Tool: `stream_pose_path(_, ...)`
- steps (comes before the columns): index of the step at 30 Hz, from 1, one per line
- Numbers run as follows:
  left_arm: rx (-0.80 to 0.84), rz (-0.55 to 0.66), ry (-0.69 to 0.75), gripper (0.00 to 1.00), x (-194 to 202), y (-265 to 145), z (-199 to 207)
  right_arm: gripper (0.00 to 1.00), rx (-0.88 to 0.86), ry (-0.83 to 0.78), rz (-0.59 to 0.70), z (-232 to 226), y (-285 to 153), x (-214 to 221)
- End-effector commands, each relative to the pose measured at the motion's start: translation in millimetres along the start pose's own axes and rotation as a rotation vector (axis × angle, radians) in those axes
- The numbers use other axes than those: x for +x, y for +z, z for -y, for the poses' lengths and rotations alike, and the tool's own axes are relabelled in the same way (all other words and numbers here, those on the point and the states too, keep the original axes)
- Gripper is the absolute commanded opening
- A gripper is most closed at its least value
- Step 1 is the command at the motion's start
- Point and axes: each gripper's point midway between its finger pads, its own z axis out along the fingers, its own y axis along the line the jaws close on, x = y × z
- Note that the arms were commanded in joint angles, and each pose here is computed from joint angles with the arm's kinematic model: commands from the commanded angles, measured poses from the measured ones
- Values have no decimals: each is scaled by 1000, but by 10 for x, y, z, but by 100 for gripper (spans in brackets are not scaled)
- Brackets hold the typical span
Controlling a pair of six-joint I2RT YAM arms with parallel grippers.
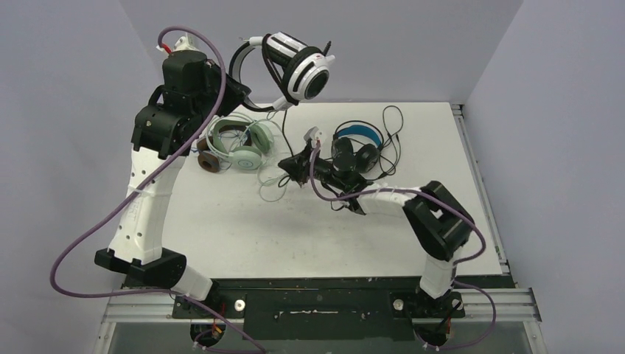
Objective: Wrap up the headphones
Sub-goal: Wrap the headphones cable around the headphones.
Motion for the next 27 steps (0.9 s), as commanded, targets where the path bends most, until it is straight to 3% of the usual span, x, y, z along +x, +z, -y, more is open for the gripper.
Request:
stream_pose_path(1,50,157,-53,0,-415,-34,180,0,-185,-93,73,-909,-344,-567)
stream_pose_path(7,-73,211,-7,0,-412,163,-141,0,-267,-84,5,-1450,-775,-591)
stream_pose_path(15,-304,400,204,0,-478,252,-871,0,-166,-60,-168,-1415,-986,-665)
stream_pose_path(22,-545,444,580,0,-133,226,-1314,0,-37,-116,-322,-1185,-1047,-686)
stream_pose_path(27,-544,314,942,0,473,313,-1472,0,124,-182,-363,-885,-1118,-762)
